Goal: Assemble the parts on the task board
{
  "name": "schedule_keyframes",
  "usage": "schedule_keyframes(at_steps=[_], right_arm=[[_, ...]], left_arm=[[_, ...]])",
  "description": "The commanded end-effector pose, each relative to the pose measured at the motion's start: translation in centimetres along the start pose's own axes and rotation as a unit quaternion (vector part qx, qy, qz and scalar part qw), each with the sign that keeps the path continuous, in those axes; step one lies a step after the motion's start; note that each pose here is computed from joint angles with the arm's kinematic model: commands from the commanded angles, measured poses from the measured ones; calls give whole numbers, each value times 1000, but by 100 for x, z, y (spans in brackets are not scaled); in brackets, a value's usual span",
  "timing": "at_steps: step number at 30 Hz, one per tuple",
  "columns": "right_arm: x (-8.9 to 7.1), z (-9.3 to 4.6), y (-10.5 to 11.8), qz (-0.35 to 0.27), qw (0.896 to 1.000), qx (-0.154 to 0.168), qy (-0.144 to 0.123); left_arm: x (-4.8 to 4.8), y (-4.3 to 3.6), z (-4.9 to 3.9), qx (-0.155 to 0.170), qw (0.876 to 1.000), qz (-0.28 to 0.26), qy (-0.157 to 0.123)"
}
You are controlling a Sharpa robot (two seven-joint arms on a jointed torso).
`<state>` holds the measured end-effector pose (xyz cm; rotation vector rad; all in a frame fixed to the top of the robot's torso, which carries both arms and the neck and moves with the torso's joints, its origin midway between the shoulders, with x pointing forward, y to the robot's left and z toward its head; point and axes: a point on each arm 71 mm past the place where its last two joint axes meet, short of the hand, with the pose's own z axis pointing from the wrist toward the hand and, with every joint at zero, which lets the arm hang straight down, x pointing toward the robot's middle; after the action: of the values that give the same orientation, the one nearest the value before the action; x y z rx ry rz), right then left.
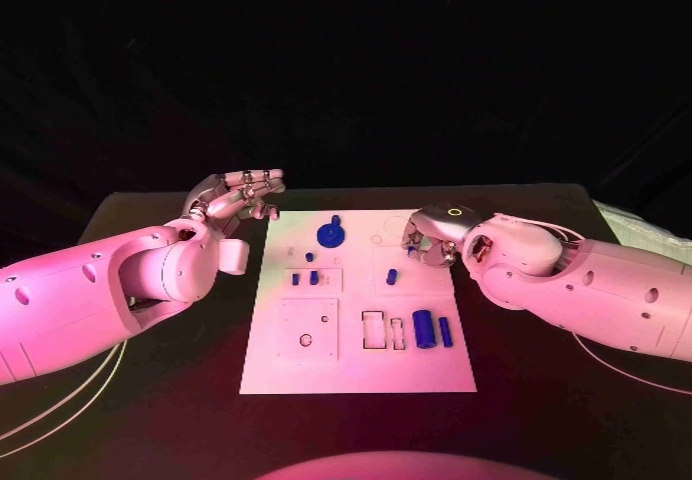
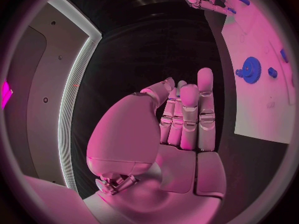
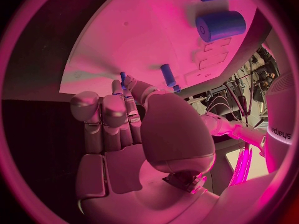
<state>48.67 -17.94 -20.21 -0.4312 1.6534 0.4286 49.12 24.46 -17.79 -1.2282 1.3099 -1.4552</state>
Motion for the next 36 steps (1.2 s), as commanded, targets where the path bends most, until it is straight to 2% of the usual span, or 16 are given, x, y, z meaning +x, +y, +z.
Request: schedule_keyframes(at_steps=[1, 11, 20, 29, 32, 36], right_arm=[[-73, -28, 4, 20, 1000, -2, -21], [-257, -126, 76, 53, 998, -14, -40], [-312, -115, 520, 103, 991, -72, -49], [-186, -46, 965, 136, 982, -132, -23], [-95, -21, 1100, 134, 979, -154, -9], [67, 18, 1219, 131, 977, -168, 19]], left_arm=[[15, -1, 4, 0, 1000, -2, 15], [2, 11, 10, -7, 1000, -3, 21], [43, 19, 21, -8, 1000, -7, 29], [109, 31, 38, -8, 999, -9, 36], [140, 36, 45, -9, 999, -11, 39], [194, 39, 43, -9, 999, -13, 45]])
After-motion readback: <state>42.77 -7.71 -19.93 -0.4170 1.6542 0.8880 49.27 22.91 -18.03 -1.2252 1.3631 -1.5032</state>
